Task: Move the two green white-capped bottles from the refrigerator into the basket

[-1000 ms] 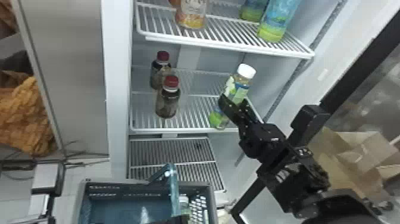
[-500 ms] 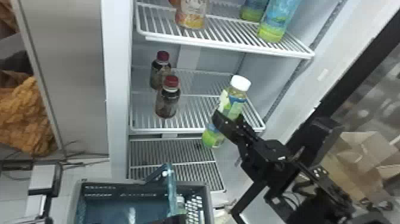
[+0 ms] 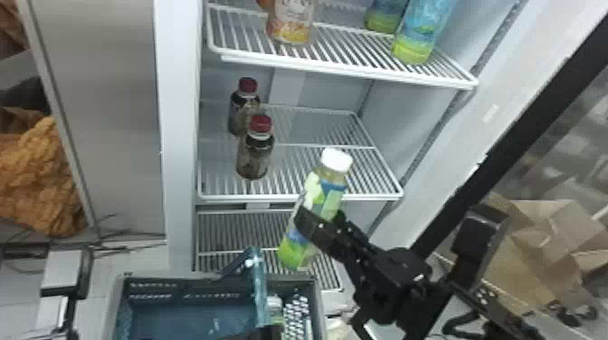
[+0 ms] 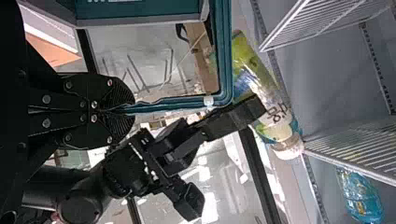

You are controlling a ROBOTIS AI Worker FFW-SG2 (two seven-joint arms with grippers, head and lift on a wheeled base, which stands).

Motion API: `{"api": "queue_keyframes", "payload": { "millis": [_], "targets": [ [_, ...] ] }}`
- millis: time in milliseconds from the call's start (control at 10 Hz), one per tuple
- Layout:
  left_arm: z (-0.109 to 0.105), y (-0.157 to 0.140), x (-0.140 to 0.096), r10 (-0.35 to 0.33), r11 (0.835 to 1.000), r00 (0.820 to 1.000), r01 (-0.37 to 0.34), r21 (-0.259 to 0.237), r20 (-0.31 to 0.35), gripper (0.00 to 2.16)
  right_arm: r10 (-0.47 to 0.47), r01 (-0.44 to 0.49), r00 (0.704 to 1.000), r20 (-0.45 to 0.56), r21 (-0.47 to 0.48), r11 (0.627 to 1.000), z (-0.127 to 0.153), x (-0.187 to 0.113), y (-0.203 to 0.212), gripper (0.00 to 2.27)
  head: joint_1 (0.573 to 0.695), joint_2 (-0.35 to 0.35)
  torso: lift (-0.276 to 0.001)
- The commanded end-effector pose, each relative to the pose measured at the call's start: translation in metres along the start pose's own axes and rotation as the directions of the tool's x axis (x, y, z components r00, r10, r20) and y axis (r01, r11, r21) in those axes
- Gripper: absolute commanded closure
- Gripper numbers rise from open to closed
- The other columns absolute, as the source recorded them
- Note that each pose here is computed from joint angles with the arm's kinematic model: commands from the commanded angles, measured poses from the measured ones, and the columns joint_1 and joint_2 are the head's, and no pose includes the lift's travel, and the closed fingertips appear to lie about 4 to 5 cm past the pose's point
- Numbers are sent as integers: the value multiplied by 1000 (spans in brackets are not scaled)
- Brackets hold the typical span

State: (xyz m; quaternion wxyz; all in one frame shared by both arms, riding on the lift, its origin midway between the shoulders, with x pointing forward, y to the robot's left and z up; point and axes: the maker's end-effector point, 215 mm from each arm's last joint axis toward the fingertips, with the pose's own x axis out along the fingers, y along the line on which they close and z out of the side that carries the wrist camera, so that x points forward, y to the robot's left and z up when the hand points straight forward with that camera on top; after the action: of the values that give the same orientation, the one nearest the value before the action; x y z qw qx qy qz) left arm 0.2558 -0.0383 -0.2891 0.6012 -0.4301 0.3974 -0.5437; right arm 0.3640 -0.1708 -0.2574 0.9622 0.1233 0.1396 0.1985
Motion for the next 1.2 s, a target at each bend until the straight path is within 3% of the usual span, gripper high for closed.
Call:
{"api": "queue_keyframes", "payload": {
  "millis": [0, 500, 700, 1100],
  "targets": [
    [-1, 0, 0, 0, 1000, 1000, 0, -3, -1, 1134, 9, -8, 999, -45, 12, 1000, -14, -6, 7, 1050, 695, -350, -263],
    [-1, 2, 0, 5, 1000, 1000, -5, -2, -1, 1134, 22, -11, 981, -190, 58, 998, -54, -36, 29, 1050, 695, -350, -263],
    [-1, 2, 0, 7, 1000, 1000, -7, -2, -1, 1134, 42, -19, 958, -285, 84, 996, -82, -49, 39, 1050, 695, -350, -263],
    [-1, 2, 1, 7, 1000, 1000, -7, 0, -3, 1134, 66, -22, 929, -365, 123, 992, -109, -56, 44, 1029, 695, -350, -263]
  ]
}}
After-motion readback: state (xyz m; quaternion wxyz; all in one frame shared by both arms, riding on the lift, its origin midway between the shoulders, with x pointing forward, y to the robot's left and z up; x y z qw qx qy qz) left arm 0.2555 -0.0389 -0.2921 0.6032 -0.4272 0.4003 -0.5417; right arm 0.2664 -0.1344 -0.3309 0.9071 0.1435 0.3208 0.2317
